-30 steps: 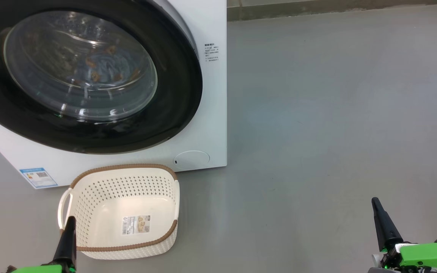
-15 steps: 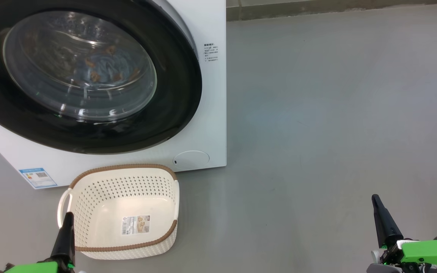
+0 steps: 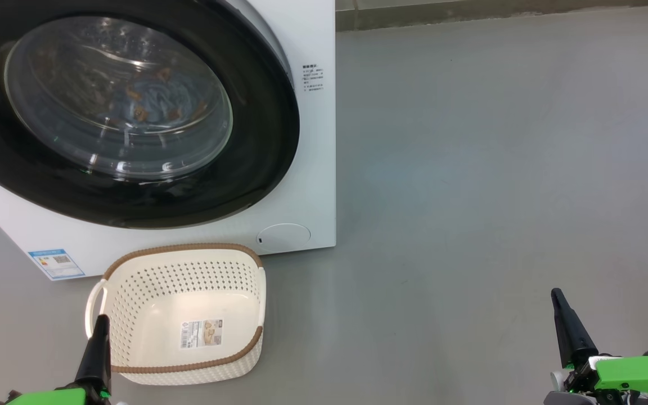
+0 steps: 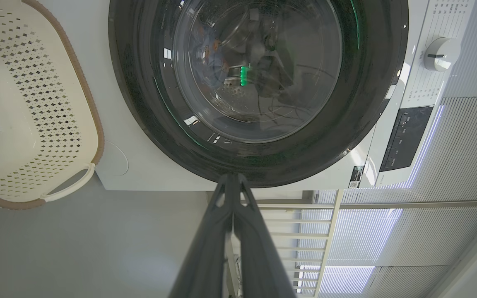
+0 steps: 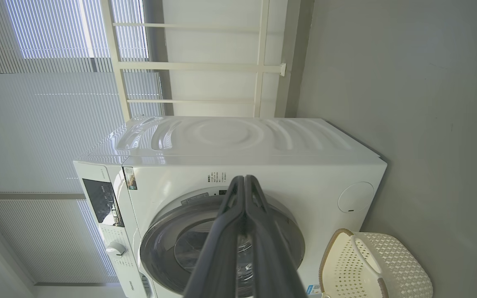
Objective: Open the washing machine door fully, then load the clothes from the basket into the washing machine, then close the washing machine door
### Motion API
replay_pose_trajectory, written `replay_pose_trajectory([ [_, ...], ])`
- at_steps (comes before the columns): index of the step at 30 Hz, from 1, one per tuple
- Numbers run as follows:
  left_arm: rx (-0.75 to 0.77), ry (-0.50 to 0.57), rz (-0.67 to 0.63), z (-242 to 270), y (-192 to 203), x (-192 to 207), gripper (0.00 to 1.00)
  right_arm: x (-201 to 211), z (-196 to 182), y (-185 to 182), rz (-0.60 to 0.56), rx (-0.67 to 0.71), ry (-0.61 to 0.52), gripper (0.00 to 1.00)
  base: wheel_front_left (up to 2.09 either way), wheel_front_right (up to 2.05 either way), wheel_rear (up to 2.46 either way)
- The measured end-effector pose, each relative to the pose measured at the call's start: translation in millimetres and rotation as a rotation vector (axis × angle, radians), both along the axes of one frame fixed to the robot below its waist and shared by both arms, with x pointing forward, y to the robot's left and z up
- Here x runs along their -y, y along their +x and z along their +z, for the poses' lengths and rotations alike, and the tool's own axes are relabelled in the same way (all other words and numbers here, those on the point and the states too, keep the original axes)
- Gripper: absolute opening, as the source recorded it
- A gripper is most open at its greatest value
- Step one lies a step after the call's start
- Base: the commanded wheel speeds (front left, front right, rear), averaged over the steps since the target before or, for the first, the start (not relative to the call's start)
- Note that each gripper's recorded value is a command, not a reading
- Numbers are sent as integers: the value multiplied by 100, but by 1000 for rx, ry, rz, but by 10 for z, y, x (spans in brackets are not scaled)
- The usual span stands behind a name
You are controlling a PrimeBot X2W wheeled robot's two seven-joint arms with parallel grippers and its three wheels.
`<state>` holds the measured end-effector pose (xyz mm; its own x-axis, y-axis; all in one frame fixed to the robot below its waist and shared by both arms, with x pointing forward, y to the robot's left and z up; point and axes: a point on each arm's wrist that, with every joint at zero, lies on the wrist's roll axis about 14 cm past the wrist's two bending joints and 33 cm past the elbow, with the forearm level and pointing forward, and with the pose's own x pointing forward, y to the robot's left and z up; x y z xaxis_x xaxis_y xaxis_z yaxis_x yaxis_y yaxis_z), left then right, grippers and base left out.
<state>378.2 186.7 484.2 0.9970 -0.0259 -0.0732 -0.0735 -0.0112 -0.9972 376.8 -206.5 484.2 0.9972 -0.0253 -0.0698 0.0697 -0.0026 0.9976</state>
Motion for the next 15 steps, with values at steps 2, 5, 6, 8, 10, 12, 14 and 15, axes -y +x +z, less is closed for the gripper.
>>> replay_pose_trajectory([
  [2,0,0,0,0,0,0,0,0,0,0,0,0,0,0,0,0,0],
  [5,0,0,0,0,0,0,0,1,0,0,0,0,0,0,0,0,0],
  [6,0,0,0,0,0,0,0,2,0,0,-1,0,0,0,0,0,0],
  [8,0,0,0,0,0,0,0,2,0,0,-1,0,0,0,0,0,0],
  [10,0,0,0,0,0,-1,0,3,0,0,-1,0,0,0,0,0,0],
  [12,0,0,0,0,0,-1,0,3,0,0,-1,0,1,0,0,0,0],
  [14,0,0,0,0,0,-1,0,3,0,0,-1,0,1,0,0,0,0],
  [15,0,0,0,0,0,-1,0,3,0,0,-1,0,1,0,0,0,0],
])
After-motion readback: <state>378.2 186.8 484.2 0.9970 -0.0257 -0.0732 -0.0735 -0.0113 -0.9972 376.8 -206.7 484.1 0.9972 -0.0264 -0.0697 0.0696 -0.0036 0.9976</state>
